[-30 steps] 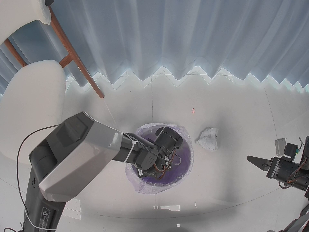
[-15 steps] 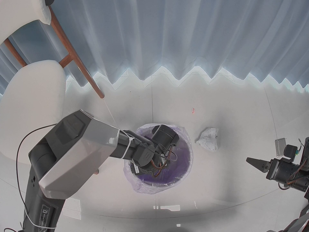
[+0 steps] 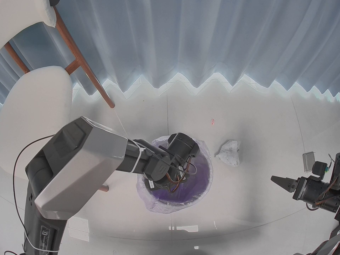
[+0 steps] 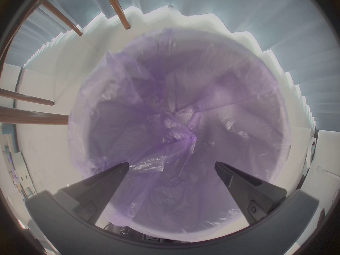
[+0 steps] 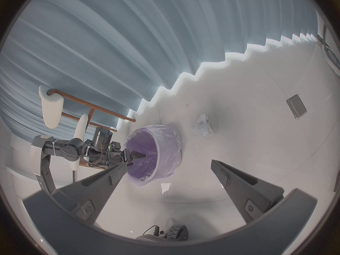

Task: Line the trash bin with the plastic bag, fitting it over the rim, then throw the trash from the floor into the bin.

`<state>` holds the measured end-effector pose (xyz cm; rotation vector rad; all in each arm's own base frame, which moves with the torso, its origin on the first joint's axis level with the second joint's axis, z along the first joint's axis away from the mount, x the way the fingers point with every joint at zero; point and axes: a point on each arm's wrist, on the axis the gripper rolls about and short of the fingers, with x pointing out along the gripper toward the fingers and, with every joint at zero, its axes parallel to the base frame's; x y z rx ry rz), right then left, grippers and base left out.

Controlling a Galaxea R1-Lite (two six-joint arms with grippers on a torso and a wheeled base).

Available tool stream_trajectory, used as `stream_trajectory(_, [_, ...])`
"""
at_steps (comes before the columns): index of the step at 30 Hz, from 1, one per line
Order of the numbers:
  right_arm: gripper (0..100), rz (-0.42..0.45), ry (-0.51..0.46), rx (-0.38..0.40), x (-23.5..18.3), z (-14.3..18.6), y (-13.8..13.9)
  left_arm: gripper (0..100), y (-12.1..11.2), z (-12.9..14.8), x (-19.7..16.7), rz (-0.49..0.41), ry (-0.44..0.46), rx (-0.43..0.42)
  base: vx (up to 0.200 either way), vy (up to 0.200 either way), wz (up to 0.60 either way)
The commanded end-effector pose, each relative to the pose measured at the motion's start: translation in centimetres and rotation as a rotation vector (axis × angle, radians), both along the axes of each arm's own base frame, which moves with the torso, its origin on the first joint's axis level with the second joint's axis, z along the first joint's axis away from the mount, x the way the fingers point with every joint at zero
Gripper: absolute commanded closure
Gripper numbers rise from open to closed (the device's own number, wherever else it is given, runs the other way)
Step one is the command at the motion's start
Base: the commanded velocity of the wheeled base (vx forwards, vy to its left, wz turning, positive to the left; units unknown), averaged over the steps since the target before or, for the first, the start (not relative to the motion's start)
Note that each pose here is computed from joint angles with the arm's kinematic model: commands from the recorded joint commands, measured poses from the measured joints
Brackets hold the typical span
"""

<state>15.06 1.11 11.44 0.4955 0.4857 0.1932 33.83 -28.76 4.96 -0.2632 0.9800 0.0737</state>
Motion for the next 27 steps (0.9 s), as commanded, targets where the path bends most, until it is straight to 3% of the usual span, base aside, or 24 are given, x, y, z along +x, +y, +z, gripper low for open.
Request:
stream_trajectory(1, [0,0.0,0.001,0.002,-0.1,0.0,0.0,0,-0.5,1.9,-0.6,-0.016,-0.038,-0.035,0.0,0.0,0.0])
stream_trajectory(4, [0,0.003,0.0,-0.005,-0.1,0.0,0.0,0,-0.8,3.7,-1.0,-0.027,-0.079,-0.074,0.0,0.0,0.0])
stream_trajectory(5, [0,0.009,0.008,-0.008,-0.2,-0.2,0.1,0,-1.0,6.0,-1.0,-0.033,-0.148,-0.139,0.0,0.0,0.0])
stream_trajectory(8, [0,0.012,0.02,-0.011,-0.4,-0.5,0.1,0,-1.1,9.2,-1.9,-0.05,-0.218,-0.213,0.0,0.0,0.0])
stream_trajectory(15, [0,0.012,0.04,-0.007,-0.3,-0.7,0.1,0,-0.9,14.7,-4.8,-0.109,-0.307,-0.33,0.0,0.0,0.0])
stream_trajectory(17, [0,0.005,0.071,-0.011,0.5,-1.2,0.0,0,0.3,18.6,-6.7,-0.124,-0.377,-0.404,0.0,0.0,0.0])
stream_trajectory(20, [0,-0.01,0.103,-0.017,1.5,-1.6,-0.1,0,1.9,20.5,-8.4,-0.126,-0.408,-0.434,0.0,0.0,0.0])
stream_trajectory(21, [0,-0.056,0.128,-0.035,2.8,-2.0,-0.7,0,4.2,22.3,-10.1,-0.13,-0.451,-0.455,0.0,0.0,0.0])
stream_trajectory(27, [0,-0.089,0.115,-0.111,5.6,-2.7,-1.9,0,10.6,25.1,-13.1,-0.082,-0.621,-0.483,0.0,0.0,0.0])
